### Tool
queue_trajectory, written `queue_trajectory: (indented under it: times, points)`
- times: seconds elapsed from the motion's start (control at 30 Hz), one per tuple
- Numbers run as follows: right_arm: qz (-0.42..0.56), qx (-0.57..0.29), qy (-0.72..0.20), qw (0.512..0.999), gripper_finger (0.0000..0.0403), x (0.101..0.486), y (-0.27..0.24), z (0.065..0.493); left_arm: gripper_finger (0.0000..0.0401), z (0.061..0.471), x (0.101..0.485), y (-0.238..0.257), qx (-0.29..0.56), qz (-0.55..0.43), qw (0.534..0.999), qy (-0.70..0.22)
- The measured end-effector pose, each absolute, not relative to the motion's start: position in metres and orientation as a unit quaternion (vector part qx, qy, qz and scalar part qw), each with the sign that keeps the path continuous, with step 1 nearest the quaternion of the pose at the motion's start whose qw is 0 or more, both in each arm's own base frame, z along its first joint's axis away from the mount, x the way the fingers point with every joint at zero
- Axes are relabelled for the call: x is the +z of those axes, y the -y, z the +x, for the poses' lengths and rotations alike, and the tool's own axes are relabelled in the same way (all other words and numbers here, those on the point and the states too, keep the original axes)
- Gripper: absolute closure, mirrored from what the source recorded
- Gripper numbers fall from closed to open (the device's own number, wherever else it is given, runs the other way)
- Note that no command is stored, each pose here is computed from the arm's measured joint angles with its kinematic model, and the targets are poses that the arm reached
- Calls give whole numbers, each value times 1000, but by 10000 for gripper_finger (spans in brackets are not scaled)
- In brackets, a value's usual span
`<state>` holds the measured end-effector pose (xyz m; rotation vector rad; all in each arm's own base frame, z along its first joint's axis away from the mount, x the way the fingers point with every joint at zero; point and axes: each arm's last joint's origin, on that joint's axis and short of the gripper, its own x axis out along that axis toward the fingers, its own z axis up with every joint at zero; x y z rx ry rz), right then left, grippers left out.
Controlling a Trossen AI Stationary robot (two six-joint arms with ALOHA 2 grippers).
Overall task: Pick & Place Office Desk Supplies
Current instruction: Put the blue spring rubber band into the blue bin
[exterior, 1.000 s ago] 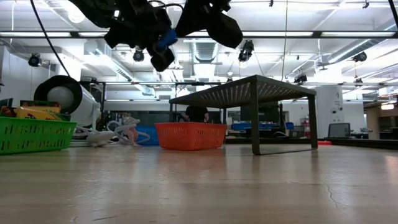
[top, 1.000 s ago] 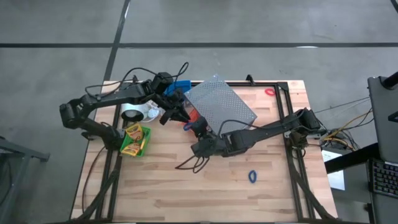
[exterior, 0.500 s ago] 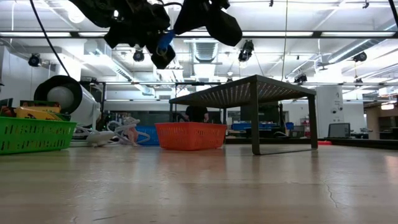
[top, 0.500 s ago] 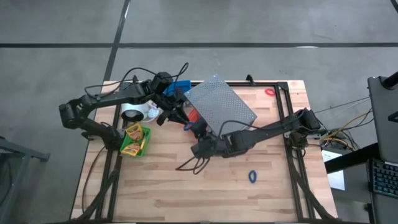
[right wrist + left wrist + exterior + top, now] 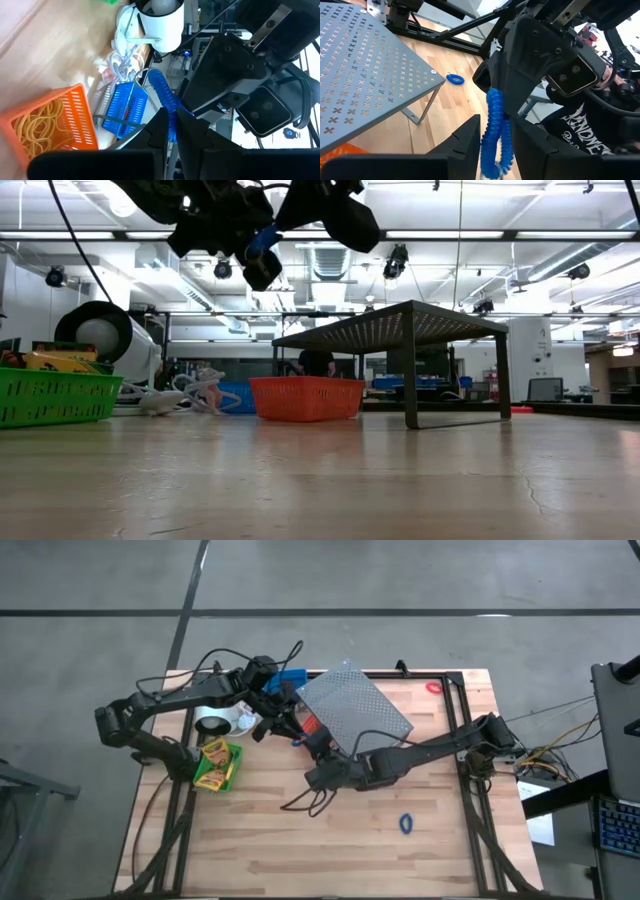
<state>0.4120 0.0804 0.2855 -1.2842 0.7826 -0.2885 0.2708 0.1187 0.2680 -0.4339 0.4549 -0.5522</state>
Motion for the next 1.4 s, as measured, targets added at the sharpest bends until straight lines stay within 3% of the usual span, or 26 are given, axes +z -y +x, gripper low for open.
queue_trajectory:
  times: [0.33, 0.77, 1.17, 1.4]
  points:
    - [-580, -133, -356, 721, 381, 285, -79, 412, 295, 271, 268, -119, -263, -227, 910, -226]
    - [-580, -133, -356, 721, 381, 285, -79, 412, 379, 271, 268, -119, -258, -246, 905, -232]
    - [-561, -142, -352, 735, 381, 285, -79, 412, 380, 271, 268, -119, -258, -247, 905, -232]
    - [-592, -125, -360, 710, 365, 285, -79, 412, 381, 271, 268, -119, -258, -247, 905, -232]
